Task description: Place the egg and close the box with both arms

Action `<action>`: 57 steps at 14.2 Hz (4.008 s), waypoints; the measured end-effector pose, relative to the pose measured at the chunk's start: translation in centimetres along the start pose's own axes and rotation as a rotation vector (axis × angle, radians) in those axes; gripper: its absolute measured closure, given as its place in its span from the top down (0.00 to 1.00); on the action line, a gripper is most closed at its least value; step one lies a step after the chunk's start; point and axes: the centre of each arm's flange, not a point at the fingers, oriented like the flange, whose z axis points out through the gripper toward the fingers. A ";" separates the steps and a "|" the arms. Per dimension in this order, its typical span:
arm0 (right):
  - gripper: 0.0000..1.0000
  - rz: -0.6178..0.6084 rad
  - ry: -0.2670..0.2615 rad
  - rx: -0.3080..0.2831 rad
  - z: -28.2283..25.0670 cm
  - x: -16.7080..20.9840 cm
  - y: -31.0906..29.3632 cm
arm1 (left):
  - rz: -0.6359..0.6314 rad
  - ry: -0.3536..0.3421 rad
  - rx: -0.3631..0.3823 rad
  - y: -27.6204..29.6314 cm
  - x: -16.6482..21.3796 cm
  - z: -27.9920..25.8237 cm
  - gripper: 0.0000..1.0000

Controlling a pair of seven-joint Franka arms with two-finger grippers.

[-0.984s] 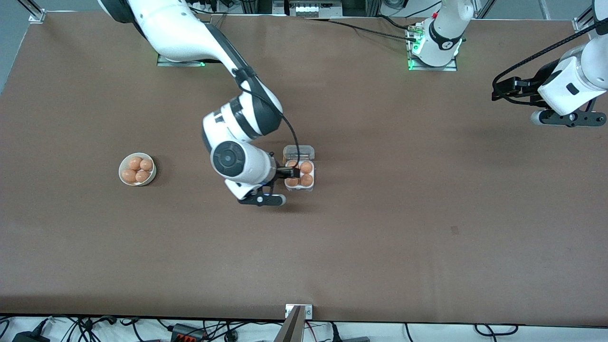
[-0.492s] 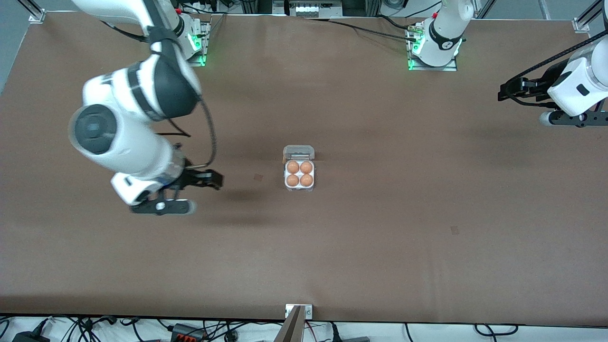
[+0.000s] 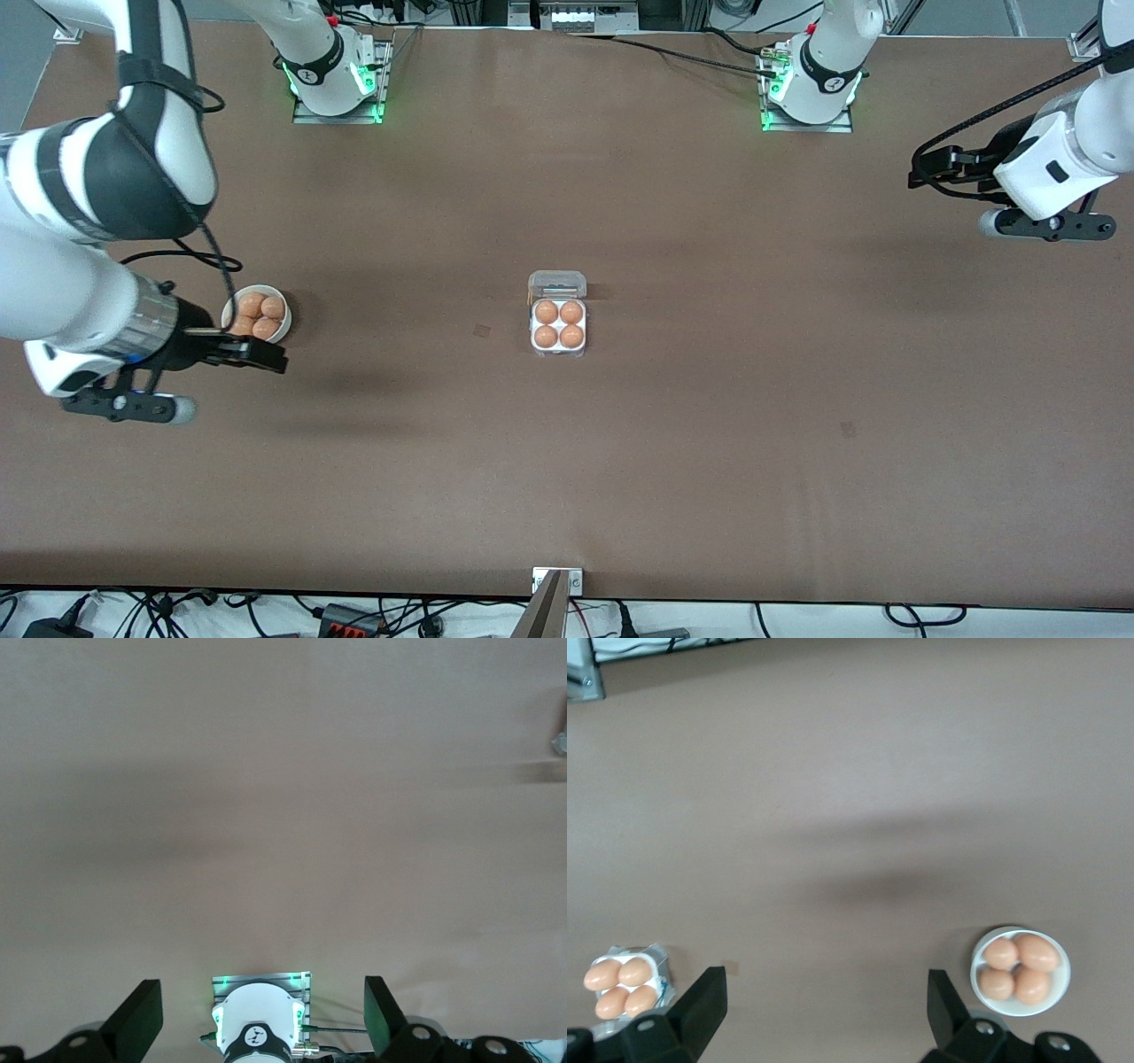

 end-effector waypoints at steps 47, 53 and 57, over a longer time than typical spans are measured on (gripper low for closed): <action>1.00 -0.119 0.015 -0.116 -8.8 -13.3 12.7 | -0.043 0.003 -0.105 40.1 5.3 27.0 0.01; 1.00 -0.109 0.011 -0.116 -8.7 -13.2 13.3 | -0.076 0.077 -0.138 45.3 3.7 33.3 0.01; 1.00 -0.108 0.011 -0.116 -8.7 -13.2 13.3 | -0.081 0.140 -0.176 45.3 5.1 34.1 0.01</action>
